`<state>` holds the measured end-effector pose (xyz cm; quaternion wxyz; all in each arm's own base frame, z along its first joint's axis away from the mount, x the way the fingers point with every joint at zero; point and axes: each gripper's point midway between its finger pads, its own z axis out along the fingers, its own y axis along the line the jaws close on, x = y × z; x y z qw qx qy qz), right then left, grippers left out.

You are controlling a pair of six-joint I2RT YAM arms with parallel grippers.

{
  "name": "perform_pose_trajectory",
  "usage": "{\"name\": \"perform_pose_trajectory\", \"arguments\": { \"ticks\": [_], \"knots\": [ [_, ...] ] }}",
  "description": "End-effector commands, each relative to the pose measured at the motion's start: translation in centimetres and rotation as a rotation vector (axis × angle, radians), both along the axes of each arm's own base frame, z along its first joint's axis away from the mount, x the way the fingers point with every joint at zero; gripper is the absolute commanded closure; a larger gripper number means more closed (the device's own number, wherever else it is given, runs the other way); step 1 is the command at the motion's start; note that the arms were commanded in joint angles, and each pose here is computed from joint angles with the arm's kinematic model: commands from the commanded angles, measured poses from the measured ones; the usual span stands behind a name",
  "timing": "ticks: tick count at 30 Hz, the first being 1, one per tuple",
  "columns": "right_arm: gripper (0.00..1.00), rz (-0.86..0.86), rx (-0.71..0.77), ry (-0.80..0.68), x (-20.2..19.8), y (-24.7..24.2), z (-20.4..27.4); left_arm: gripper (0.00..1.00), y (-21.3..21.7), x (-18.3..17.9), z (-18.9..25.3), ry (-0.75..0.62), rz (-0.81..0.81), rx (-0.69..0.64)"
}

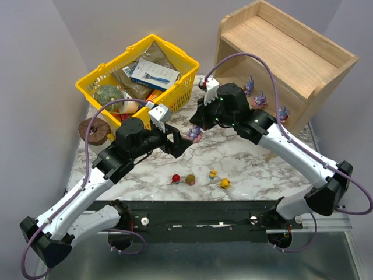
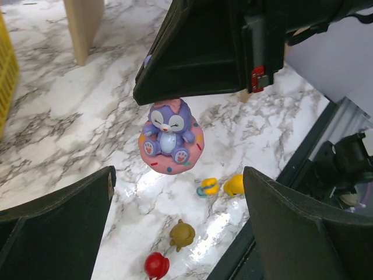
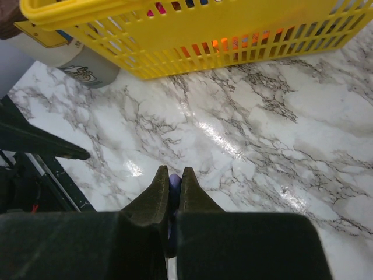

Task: Place and organize the plastic toys onto the shelf

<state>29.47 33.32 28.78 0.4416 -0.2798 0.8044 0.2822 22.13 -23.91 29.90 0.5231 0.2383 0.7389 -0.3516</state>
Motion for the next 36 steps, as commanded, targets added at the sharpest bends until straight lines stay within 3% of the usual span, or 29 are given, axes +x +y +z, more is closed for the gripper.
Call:
{"name": "perform_pose_trajectory", "arguments": {
  "ticks": [1, 14, 28, 34, 36],
  "knots": [
    [0.99, 0.066, 0.047, -0.021, -2.5, -0.9, 2.2, 0.03, -2.0, -0.7, 1.0, -0.02, -0.117, -0.06],
    [0.99, 0.101, 0.183, -0.027, -4.9, -1.3, 5.5, 0.13, -4.2, 0.9, 3.5, -0.056, -0.126, -0.217],
    [0.99, 0.085, 0.257, -0.064, -4.8, -1.1, 7.2, 0.19, -5.0, 1.1, 1.8, 0.006, -0.148, -0.193],
    [0.99, 0.089, 0.263, -0.077, -4.7, -1.1, 7.5, 0.37, -5.6, 1.3, 1.6, 0.017, -0.165, -0.189],
    [0.99, 0.091, 0.268, -0.08, -4.7, -1.0, 7.6, 0.49, -5.6, 1.4, 1.4, 0.018, -0.167, -0.185]
  ]
}}
